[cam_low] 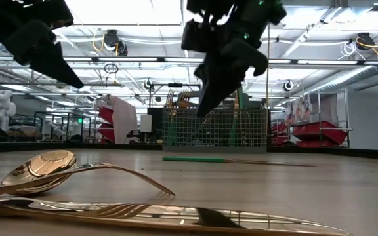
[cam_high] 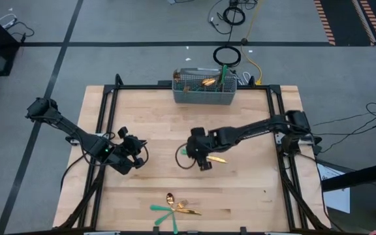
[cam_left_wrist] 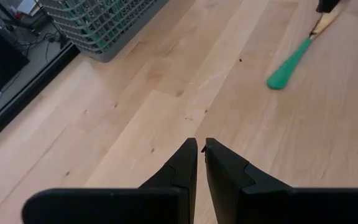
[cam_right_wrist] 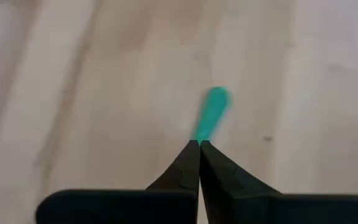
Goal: Sort silverware
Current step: Put the green knife into the gray silverware basket with the other knives
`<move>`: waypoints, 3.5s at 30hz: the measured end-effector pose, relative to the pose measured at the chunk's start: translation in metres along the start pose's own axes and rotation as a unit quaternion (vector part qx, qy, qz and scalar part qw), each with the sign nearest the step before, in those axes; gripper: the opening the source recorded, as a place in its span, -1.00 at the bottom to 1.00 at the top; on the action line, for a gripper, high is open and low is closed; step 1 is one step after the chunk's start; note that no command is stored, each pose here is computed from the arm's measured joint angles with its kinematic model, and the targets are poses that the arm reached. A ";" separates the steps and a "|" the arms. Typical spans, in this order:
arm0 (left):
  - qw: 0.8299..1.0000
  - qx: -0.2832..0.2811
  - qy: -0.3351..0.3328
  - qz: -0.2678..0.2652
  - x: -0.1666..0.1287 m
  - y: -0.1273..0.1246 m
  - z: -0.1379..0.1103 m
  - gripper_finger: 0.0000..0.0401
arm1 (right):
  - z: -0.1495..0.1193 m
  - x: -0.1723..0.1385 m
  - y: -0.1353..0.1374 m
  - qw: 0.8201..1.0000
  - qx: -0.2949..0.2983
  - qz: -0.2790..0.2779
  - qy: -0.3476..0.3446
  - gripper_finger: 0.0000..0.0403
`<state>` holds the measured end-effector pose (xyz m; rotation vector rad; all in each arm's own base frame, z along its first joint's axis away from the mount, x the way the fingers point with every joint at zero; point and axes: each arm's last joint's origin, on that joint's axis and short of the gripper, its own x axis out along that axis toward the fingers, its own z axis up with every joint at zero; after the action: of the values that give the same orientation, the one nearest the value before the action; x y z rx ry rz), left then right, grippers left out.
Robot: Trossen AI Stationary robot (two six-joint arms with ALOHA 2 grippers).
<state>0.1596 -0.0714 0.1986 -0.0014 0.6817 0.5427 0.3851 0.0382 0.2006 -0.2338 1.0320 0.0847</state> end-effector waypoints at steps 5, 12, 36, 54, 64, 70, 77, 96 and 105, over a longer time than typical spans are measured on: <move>1.000 -0.001 0.000 0.000 0.000 0.000 0.000 -0.79 | -0.012 0.016 -0.019 0.993 0.080 0.077 0.032 -0.81; 1.000 -0.001 0.000 0.000 0.000 0.000 0.000 -0.79 | -0.021 0.032 -0.024 0.988 0.125 0.042 0.075 -0.24; 1.000 0.003 -0.007 0.008 0.000 0.001 0.000 -0.79 | -0.042 0.068 0.000 0.963 0.196 0.025 0.184 -0.10; 1.000 0.001 -0.008 0.009 0.000 0.001 0.000 -0.79 | -0.042 0.072 0.008 0.966 0.182 0.019 0.182 -0.99; 1.000 0.001 -0.009 0.011 0.000 0.001 0.000 -0.79 | -0.024 0.034 -0.013 0.968 0.228 -0.046 0.095 -1.00; 1.000 0.001 -0.010 0.012 0.000 0.001 0.000 -0.79 | -0.013 0.020 -0.022 0.967 0.238 -0.078 0.037 -1.00; 1.000 0.000 -0.010 0.012 0.000 0.001 0.000 -0.79 | 0.011 -0.017 -0.052 0.936 0.272 -0.196 -0.111 -0.99; 1.000 -0.001 -0.014 0.016 0.000 0.001 0.000 -0.79 | -0.017 0.020 -0.128 0.915 0.390 -0.076 -0.073 -0.41; 1.000 -0.008 -0.014 0.015 0.000 0.001 0.000 -0.79 | 0.006 0.077 -0.150 0.915 0.393 -0.089 -0.014 -0.06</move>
<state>0.1594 -0.0703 0.1989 0.0022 0.6512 0.5766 0.4565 -0.1092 0.1608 0.4084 0.9372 -0.4885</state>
